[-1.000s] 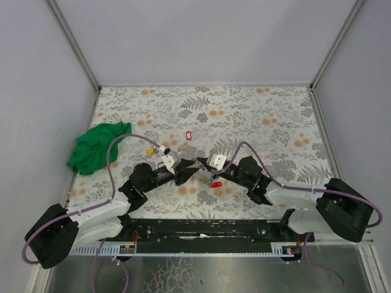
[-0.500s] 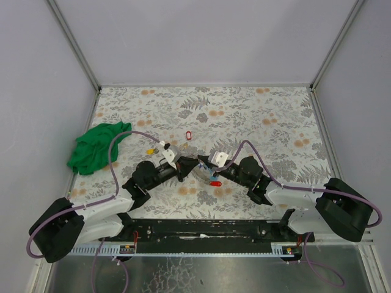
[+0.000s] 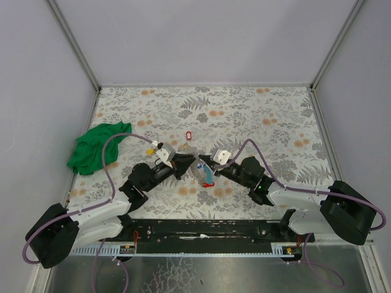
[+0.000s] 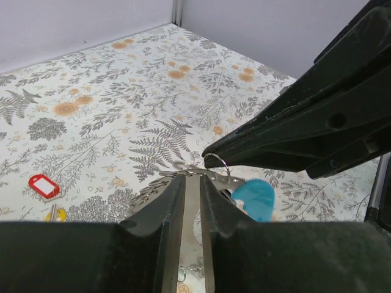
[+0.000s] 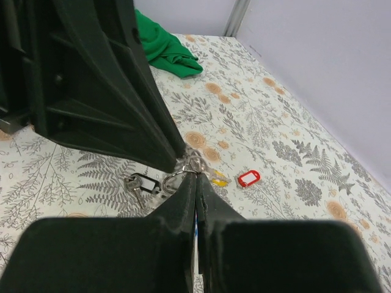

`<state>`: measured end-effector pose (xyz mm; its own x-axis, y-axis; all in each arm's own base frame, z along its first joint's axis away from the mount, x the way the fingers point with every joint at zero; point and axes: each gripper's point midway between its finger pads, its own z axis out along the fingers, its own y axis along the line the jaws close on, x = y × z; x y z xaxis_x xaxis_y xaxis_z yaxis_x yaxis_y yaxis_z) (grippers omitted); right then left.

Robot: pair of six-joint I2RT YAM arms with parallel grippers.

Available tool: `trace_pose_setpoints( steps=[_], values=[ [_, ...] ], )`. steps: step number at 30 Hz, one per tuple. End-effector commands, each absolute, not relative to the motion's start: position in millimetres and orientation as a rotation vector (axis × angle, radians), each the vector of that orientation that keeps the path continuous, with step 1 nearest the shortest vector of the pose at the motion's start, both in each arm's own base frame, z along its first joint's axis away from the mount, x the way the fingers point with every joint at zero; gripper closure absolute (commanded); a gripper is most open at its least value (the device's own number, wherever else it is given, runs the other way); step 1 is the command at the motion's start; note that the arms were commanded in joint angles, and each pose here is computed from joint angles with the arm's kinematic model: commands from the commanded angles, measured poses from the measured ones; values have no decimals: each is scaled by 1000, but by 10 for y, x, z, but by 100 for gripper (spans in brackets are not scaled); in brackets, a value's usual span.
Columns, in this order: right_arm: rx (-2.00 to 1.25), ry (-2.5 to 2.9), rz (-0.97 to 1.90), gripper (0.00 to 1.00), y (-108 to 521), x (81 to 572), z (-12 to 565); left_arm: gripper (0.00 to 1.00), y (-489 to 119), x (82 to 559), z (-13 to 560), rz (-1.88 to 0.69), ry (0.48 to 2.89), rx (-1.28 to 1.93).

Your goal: Put the keys on the keyring

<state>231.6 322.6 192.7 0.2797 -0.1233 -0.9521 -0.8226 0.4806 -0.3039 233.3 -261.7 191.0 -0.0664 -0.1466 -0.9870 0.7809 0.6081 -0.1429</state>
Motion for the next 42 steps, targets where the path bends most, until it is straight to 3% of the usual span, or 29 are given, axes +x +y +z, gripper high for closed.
trace_pose_setpoints(
  steps=[1, 4, 12, 19, 32, 42],
  values=[
    [-940, 1168, 568, 100, 3197, 2333, 2124, 82, -2470, 2294, 2057, -845, 1385, 481],
    [-944, 1168, 554, 100, 3194, 2353, 2106, 74, -2450, 2211, 2061, -885, 1388, 472],
    [-977, 1161, 528, 100, 3205, 2363, 2060, 69, -2364, 2344, 2245, -966, 1451, 251],
    [-1016, 1139, 461, 100, 3178, 2401, 2032, 61, -2424, 2557, 2113, -989, 1815, 8],
    [-1057, 1120, 430, 100, 3192, 2411, 2010, 60, -2648, 2384, 1726, -1298, 2108, -104],
    [-1088, 1118, 399, 100, 3211, 2431, 1965, 63, -2859, 2233, 1898, -1529, 2079, 2]
  ],
)
